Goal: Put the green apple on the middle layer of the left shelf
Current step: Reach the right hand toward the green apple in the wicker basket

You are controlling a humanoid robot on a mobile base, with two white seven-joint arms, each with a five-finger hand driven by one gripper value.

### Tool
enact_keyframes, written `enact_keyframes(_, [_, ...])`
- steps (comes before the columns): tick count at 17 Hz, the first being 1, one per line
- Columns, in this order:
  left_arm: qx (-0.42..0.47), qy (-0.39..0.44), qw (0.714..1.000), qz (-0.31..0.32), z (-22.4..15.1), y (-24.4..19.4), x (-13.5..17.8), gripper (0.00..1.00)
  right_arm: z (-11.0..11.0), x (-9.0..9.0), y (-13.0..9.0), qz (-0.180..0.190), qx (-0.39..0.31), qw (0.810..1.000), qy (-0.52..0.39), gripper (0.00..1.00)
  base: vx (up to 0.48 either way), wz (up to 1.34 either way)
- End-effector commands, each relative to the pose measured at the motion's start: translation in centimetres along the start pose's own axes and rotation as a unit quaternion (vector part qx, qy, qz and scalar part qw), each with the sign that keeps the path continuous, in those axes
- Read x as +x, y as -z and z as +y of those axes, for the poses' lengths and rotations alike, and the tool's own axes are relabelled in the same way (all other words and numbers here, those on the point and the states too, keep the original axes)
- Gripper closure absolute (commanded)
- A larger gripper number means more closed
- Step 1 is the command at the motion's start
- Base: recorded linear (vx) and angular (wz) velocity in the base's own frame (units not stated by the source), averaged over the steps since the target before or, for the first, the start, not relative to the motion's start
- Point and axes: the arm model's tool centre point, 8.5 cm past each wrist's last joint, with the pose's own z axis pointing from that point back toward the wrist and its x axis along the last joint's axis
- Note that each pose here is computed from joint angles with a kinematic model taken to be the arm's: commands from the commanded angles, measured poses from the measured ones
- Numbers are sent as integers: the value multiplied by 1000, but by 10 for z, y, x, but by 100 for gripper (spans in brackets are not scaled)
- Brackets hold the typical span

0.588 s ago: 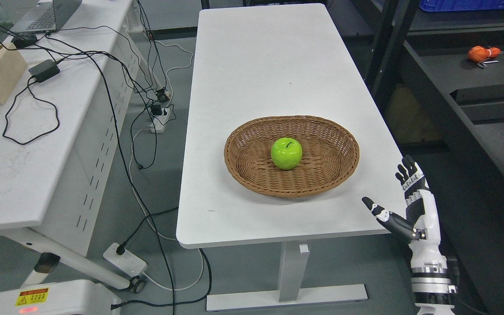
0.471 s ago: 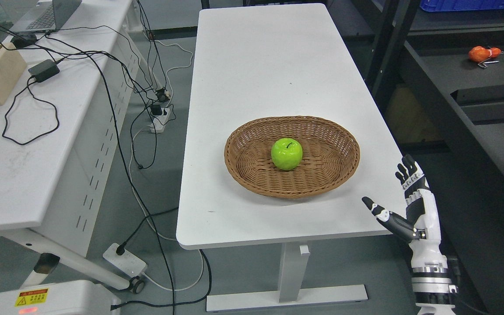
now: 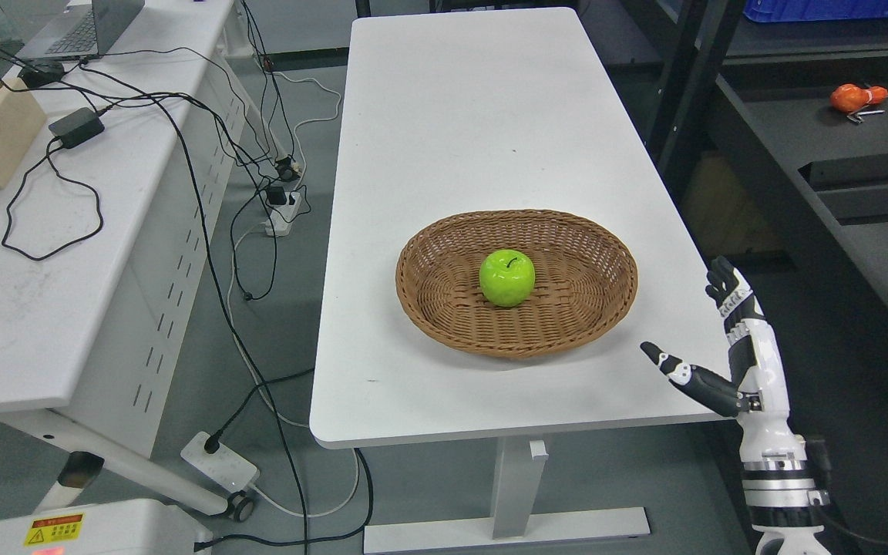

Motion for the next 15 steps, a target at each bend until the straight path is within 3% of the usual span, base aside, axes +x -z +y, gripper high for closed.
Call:
enact_keyframes(1, [9, 1, 1000, 0, 11, -1, 0, 0, -61, 24, 22, -95, 122, 954, -256, 0, 38, 4])
enact_keyframes(4, [9, 1, 1000, 0, 11, -1, 0, 0, -52, 40, 23, -174, 145, 942, -248, 0, 50, 19])
enact_keyframes(7, [8, 1, 1000, -1, 11, -1, 0, 0, -8, 41, 41, -170, 243, 917, -268, 0, 56, 5])
enact_keyframes(10, [8, 1, 1000, -1, 11, -1, 0, 0, 43, 38, 55, -169, 338, 860, -343, 0, 51, 0])
enact_keyframes(15, [8, 1, 1000, 0, 11, -1, 0, 0, 68, 36, 80, -161, 413, 815, -374, 0, 15, 0])
